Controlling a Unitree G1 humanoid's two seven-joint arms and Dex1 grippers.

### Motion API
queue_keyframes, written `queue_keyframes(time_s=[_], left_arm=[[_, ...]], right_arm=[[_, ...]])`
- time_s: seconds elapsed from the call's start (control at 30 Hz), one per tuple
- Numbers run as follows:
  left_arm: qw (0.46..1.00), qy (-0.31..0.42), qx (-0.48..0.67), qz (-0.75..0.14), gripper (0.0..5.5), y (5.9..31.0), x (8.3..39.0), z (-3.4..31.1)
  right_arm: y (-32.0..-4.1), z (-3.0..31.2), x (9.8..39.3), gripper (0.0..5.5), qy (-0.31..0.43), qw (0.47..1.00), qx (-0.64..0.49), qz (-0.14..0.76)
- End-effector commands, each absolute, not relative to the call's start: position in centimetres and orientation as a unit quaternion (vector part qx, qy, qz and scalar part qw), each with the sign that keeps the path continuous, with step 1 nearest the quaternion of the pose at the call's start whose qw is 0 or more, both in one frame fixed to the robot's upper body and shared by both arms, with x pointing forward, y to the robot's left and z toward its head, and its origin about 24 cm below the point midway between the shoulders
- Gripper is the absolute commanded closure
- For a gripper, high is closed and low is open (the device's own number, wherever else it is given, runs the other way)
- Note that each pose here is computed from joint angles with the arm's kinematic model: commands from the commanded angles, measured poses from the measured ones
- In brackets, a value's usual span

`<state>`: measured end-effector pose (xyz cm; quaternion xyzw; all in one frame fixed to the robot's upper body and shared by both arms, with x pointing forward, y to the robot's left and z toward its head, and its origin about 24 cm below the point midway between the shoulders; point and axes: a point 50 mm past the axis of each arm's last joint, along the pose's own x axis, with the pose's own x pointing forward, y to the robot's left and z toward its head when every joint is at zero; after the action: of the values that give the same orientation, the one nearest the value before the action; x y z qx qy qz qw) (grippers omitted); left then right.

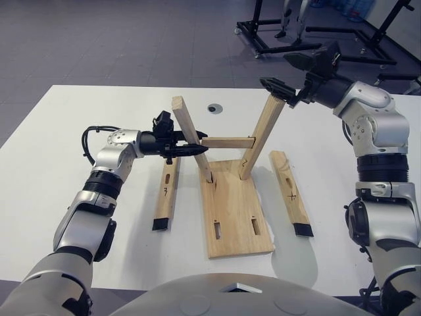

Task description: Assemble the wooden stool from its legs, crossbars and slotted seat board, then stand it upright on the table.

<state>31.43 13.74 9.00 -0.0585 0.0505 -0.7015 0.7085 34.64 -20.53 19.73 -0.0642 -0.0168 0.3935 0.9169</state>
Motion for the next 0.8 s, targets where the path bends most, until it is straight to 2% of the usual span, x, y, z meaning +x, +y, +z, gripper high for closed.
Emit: queue_keyframes(time_s=[0.03, 0.17, 0.33, 0.43, 0.6, 0.8], left_arm=[[0.606, 0.266, -0.004, -0.75, 3.49, 9.6, 26.3, 0.3], [0.604, 0.272, -0.002, -0.749, 3.49, 9.8, 26.1, 0.1], [0.6, 0.278, -0.005, -0.75, 3.49, 10.5, 26.0, 0.2], [0.597, 0.279, -0.007, -0.752, 3.49, 10.7, 26.0, 0.4], [0.598, 0.281, -0.004, -0.751, 3.49, 10.9, 26.0, 0.5], [0.603, 0.286, 0.01, -0.745, 3.49, 11.6, 26.2, 0.8]], right_arm=[[-16.9, 17.1, 34.8, 0.33, 0.036, 0.894, -0.076, 0.44], [-16.7, 18.8, 35.0, 0.33, -0.004, 0.901, -0.068, 0.429], [-16.4, 23.9, 34.8, 0.33, -0.108, 0.907, -0.036, 0.405], [-16.0, 25.8, 34.3, 0.33, -0.155, 0.906, -0.041, 0.392], [-15.2, 27.8, 33.2, 0.33, -0.214, 0.902, -0.096, 0.362], [-17.0, 26.8, 33.6, 0.33, -0.2, 0.917, -0.149, 0.311]])
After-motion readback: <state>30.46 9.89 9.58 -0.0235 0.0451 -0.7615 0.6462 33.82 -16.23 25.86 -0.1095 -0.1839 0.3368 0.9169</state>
